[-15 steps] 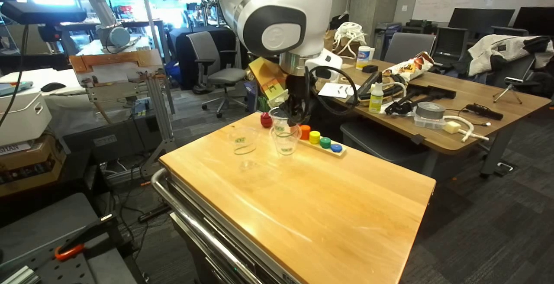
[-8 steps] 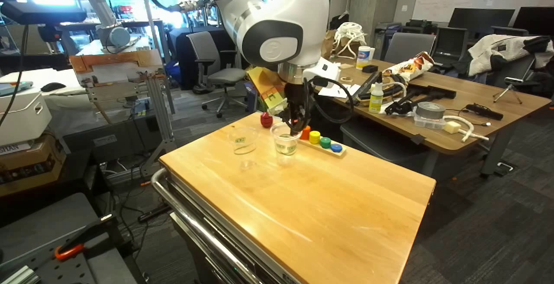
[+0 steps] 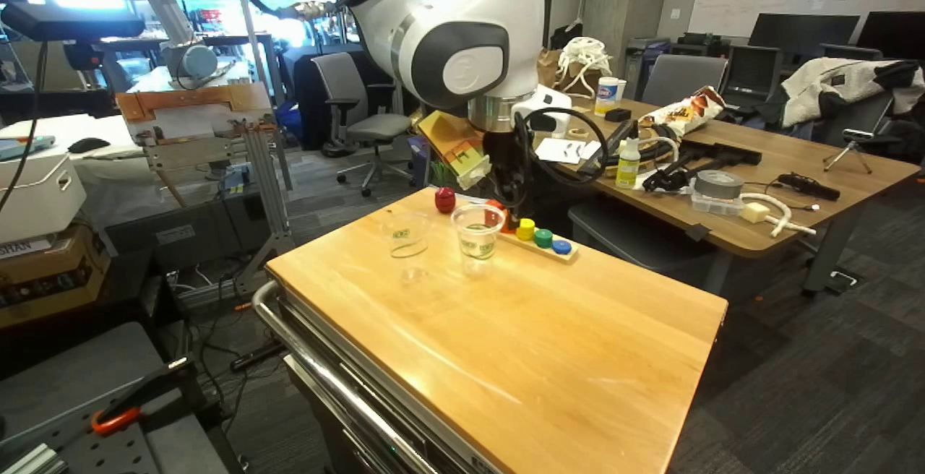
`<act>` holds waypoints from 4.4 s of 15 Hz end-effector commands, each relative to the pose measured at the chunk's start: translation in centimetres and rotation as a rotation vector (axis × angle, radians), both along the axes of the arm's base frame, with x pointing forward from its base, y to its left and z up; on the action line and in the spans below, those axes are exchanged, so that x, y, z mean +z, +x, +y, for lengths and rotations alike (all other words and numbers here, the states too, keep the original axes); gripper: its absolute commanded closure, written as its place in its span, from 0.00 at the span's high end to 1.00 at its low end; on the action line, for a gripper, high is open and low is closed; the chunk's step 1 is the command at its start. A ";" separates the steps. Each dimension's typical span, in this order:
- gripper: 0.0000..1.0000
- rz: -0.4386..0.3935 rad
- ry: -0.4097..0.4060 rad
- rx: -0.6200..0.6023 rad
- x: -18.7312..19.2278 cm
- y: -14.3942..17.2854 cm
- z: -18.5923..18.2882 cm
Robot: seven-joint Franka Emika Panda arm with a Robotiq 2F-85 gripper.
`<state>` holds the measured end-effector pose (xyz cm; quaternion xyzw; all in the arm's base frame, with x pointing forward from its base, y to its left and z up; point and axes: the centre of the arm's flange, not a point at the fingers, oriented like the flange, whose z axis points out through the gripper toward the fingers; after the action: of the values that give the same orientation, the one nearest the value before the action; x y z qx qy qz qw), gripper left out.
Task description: Stack the clear cups together
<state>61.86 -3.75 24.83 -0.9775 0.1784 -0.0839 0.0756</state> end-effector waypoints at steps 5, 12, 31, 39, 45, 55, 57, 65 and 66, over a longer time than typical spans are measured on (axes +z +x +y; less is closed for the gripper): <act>1.00 0.119 -0.006 0.028 -2.2 -0.9 0.0; 1.00 0.127 0.009 0.028 -4.1 -0.2 0.9; 0.01 0.135 0.072 -0.009 -5.0 0.7 3.5; 0.01 0.169 0.107 -0.140 0.0 1.9 1.9; 0.01 0.159 0.139 -0.139 7.3 1.2 3.2; 0.01 0.188 0.139 -0.080 10.7 -5.1 6.2; 0.01 0.213 0.142 -0.056 10.0 -6.6 6.5; 0.01 0.259 0.169 0.057 5.7 -9.0 7.3; 0.01 0.251 0.175 0.077 5.2 -8.9 7.4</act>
<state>53.86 3.17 30.42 -0.9735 0.1802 0.0678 0.1231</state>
